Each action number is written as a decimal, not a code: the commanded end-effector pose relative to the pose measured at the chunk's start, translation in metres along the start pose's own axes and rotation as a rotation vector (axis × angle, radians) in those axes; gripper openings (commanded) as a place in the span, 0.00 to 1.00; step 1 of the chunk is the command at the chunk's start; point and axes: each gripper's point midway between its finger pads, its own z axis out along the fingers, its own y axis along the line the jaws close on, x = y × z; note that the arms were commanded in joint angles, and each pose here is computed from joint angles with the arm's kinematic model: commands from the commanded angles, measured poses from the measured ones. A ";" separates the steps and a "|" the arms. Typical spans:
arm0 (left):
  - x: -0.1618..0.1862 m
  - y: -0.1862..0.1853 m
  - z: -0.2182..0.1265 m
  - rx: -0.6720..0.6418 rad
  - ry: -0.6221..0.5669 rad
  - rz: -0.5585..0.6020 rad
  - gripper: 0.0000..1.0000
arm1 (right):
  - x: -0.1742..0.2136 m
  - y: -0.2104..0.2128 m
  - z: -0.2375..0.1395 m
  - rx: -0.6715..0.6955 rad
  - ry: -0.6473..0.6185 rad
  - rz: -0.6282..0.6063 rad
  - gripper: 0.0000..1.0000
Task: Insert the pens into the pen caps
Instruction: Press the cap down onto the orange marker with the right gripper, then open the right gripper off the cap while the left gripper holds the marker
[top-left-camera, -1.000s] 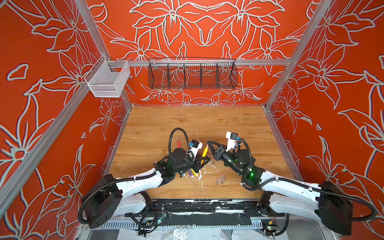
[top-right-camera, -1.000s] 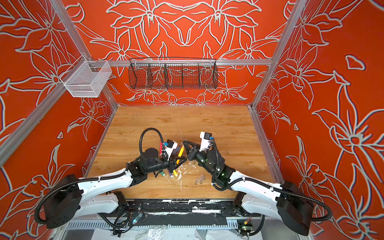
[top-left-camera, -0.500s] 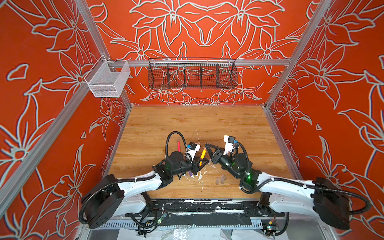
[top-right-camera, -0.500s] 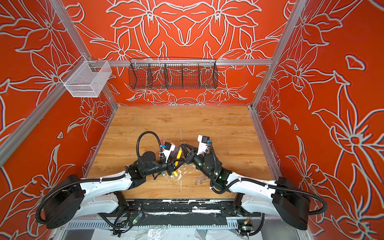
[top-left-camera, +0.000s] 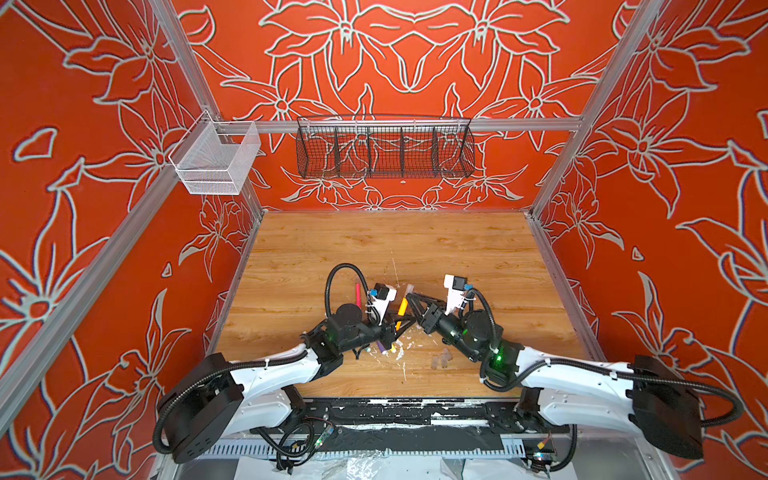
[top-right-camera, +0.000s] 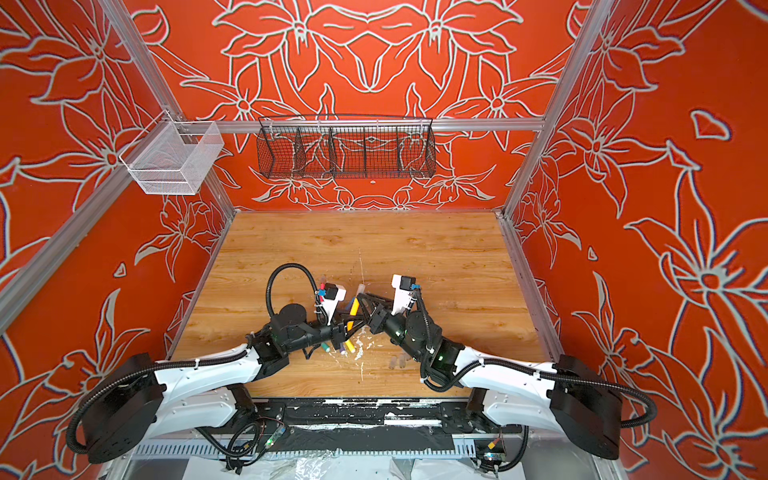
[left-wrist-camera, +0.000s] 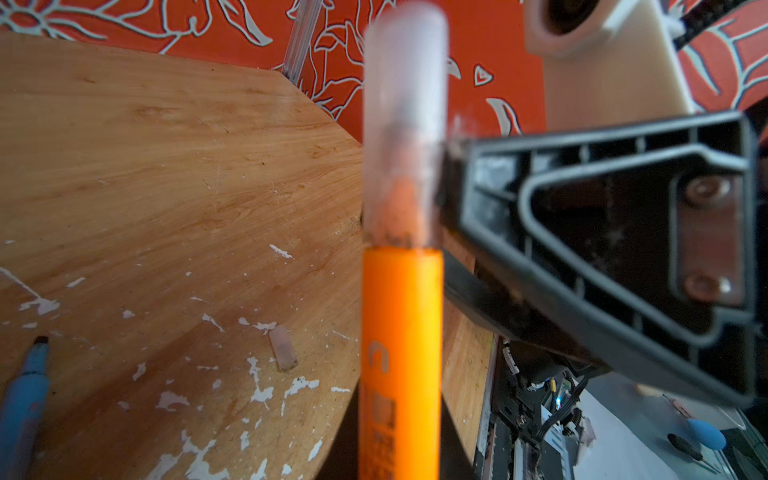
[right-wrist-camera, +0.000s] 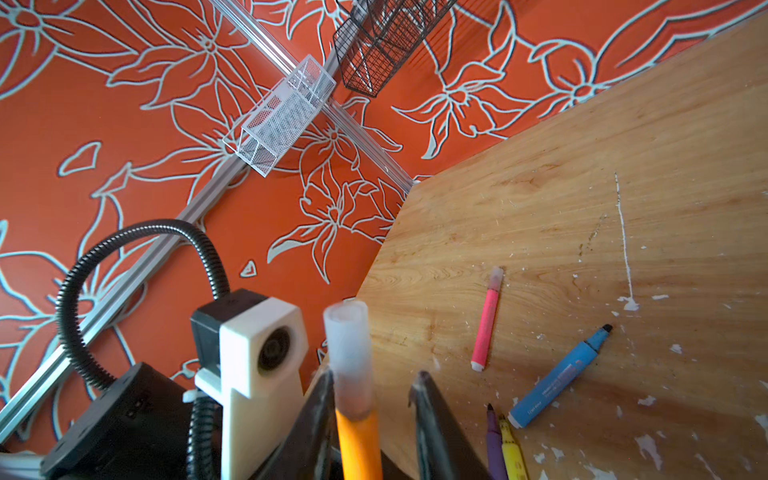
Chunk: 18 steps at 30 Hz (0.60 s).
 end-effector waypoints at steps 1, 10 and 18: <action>-0.023 -0.009 -0.004 0.020 -0.077 0.084 0.00 | -0.002 0.002 -0.005 0.018 0.018 -0.028 0.41; -0.006 -0.009 -0.004 0.035 -0.007 0.183 0.00 | -0.032 0.032 -0.020 -0.020 -0.005 -0.104 0.52; 0.002 -0.020 -0.005 0.111 0.016 0.220 0.00 | -0.045 0.035 -0.014 0.036 -0.026 -0.138 0.52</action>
